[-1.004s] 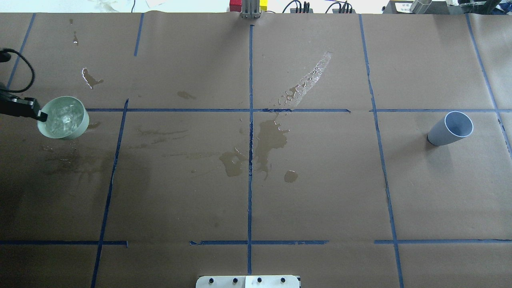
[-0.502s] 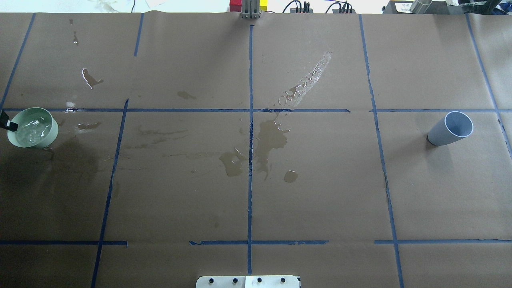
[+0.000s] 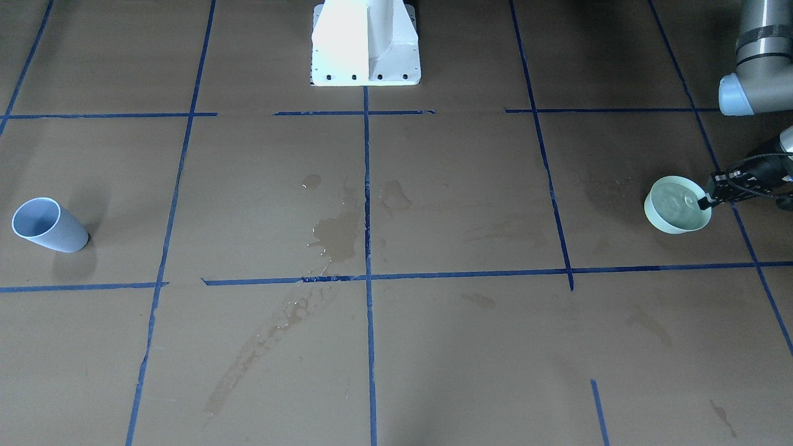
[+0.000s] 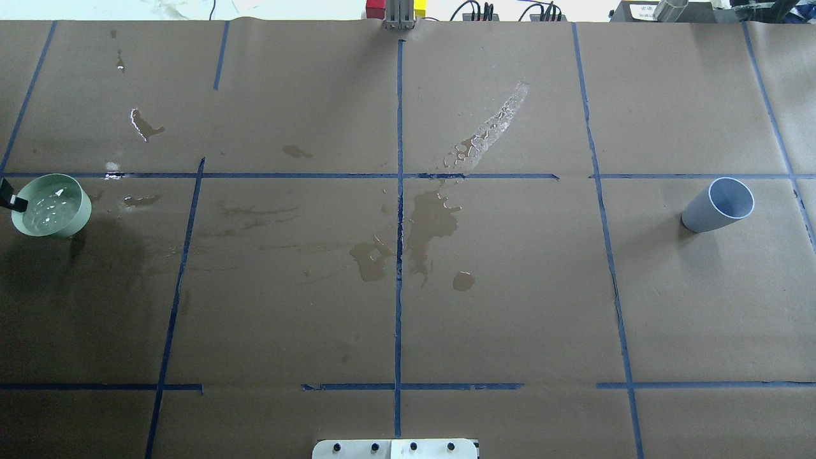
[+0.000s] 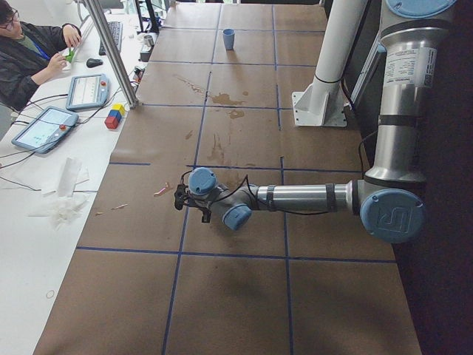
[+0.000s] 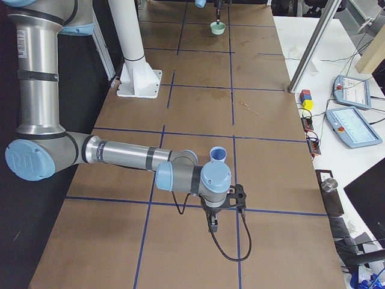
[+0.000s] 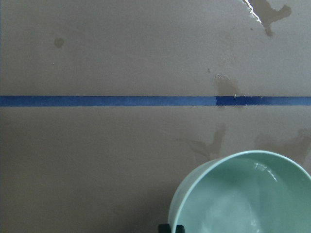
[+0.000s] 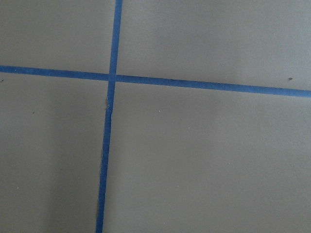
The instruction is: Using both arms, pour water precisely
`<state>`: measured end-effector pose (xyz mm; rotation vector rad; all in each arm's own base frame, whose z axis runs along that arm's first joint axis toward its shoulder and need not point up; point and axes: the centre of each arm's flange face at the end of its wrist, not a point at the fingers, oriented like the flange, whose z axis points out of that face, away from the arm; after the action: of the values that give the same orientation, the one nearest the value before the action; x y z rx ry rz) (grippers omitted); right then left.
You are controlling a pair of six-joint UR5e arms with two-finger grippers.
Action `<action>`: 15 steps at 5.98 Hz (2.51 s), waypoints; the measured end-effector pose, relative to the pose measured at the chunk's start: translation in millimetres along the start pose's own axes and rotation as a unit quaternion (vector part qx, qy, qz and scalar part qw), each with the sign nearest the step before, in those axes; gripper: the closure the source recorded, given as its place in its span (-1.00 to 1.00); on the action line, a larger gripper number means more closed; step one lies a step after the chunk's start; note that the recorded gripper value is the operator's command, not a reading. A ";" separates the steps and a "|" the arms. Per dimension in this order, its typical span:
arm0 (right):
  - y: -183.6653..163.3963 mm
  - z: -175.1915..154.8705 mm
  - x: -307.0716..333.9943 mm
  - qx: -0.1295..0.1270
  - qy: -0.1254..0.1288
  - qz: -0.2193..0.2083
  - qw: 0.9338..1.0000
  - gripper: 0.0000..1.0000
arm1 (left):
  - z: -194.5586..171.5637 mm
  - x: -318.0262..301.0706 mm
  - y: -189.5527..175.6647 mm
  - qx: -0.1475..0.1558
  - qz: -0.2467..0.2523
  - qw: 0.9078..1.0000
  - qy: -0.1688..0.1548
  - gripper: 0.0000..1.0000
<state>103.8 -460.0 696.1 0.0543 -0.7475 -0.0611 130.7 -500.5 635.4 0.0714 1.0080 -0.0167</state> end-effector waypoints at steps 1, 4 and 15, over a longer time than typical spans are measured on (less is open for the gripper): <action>0.0 0.0 0.0 0.000 0.000 0.000 1.000 -1.00 | 4.8 3.9 1.2 -0.004 0.001 1.000 0.001 1.00; 0.5 0.7 0.7 -0.001 0.001 0.000 1.000 -1.00 | 26.2 20.3 10.2 -0.022 0.020 1.000 0.005 0.93; -0.5 -1.5 -1.2 0.002 0.001 -0.004 1.000 -1.00 | 6.2 24.1 0.7 0.011 0.077 0.997 -0.026 -1.00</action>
<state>103.9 -460.3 694.2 0.0610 -0.7453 -0.0676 148.9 -499.8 618.4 0.1677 0.9481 0.1097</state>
